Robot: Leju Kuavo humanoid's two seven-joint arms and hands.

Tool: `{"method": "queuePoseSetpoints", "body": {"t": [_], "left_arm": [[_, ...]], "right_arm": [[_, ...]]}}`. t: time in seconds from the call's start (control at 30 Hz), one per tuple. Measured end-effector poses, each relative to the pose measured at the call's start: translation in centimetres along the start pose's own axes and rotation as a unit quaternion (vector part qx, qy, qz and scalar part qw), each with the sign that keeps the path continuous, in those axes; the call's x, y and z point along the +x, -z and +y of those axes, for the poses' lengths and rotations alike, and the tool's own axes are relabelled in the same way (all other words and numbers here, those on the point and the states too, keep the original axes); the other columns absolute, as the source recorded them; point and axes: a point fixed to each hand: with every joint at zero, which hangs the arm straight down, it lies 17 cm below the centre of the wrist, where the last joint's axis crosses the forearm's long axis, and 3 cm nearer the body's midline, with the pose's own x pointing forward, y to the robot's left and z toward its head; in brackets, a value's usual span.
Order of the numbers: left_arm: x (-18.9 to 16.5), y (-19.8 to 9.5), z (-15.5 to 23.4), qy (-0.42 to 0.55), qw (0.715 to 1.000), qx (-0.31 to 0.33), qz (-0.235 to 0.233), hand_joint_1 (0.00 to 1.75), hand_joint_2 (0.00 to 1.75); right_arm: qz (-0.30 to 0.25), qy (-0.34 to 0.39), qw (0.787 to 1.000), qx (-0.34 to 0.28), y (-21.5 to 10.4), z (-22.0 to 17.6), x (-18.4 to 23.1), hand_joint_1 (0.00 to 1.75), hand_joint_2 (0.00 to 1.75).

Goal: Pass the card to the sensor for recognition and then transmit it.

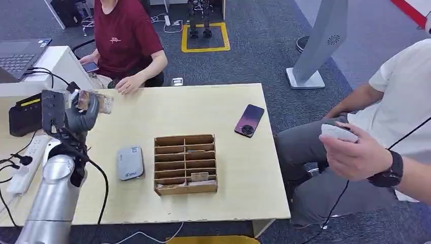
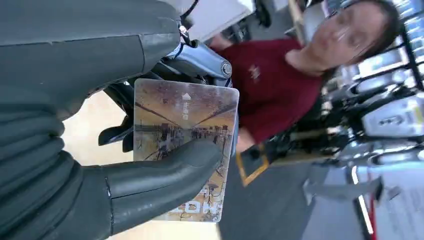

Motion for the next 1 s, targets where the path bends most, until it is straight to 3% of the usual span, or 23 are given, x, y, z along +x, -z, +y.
{"method": "queuePoseSetpoints", "body": {"t": [0.1, 0.17, 0.27, 0.4, 0.73, 0.97, 1.0], "left_arm": [[2.8, 1.7, 1.0, 0.036, 0.998, 0.026, -0.041, 1.75, 1.75], [5.4, 2.8, 2.3, 0.14, 0.984, 0.063, -0.094, 1.75, 1.75], [8.7, 4.0, 2.6, 0.334, 0.923, 0.088, -0.169, 1.75, 1.75], [9.1, 5.1, 1.8, 0.484, 0.846, 0.075, -0.21, 1.75, 1.75], [7.0, 6.3, 1.2, 0.582, 0.782, 0.053, -0.218, 1.75, 1.75], [4.8, 6.4, 0.1, 0.588, 0.782, 0.026, -0.205, 1.75, 1.75], [4.6, 6.3, -0.1, 0.587, 0.783, 0.022, -0.205, 0.0, 1.75]], "right_arm": [[-0.001, -0.001, 1.0, 0.002, 0.0, 0.0, 0.0, 0.0, 0.0], [-0.003, -0.003, 1.0, 0.01, 0.0, 0.3, 0.2, 0.0, 0.0], [-0.009, -0.009, 1.0, 0.02, 0.1, 0.4, 0.7, 0.0, 0.0], [-0.017, -0.017, 0.999, 0.023, 0.3, 0.0, 1.3, 0.0, 0.0], [-0.024, -0.027, 0.999, 0.021, 0.5, -0.3, 1.8, 0.0, 0.0], [-0.026, -0.029, 0.999, 0.02, 0.5, -0.3, 1.9, 0.0, 0.0], [-0.027, -0.03, 0.999, 0.02, 0.5, -0.4, 1.9, 0.0, 0.0]]}}
